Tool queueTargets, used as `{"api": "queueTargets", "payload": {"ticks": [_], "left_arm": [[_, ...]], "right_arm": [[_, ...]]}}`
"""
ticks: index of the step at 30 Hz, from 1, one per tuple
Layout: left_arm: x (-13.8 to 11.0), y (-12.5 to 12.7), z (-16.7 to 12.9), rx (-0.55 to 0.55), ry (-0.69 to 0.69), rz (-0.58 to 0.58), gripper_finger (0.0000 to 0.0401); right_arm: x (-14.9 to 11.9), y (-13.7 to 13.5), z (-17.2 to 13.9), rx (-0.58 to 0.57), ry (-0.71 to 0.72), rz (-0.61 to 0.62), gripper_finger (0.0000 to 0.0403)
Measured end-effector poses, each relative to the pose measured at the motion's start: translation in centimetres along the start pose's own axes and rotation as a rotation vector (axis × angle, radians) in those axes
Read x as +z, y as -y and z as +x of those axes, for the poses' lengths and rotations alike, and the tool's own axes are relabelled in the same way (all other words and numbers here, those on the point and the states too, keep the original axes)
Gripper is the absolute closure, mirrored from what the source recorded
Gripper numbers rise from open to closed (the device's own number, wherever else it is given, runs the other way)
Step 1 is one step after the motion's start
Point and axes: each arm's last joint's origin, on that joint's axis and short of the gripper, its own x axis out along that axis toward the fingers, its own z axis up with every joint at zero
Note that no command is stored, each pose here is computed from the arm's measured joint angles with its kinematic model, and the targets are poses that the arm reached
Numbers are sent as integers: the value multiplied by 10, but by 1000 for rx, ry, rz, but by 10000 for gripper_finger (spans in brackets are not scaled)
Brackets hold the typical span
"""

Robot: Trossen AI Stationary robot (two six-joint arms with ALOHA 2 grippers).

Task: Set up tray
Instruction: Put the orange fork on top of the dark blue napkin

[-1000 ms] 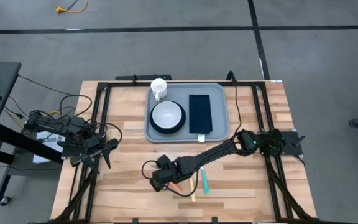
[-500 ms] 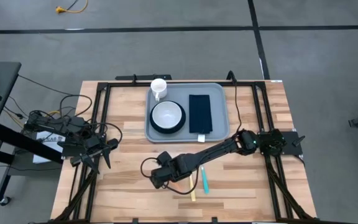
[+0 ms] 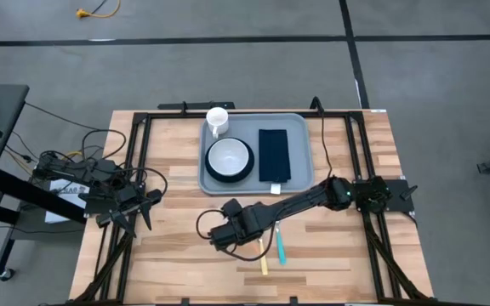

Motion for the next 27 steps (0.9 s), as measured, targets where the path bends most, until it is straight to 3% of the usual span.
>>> {"api": "queueTargets", "payload": {"ticks": [11, 21, 27], "left_arm": [[1, 0, 0, 5, 9, 6, 208], [3, -1, 0, 68, 45, 16, 208], [5, -1, 0, 71, 62, 28, 208]], "right_arm": [[18, 38, -34, -200, -32, -27, 403], [51, 76, -95, -162, 136, -23, 403], [61, 123, -131, -192, 246, 34, 403]]}}
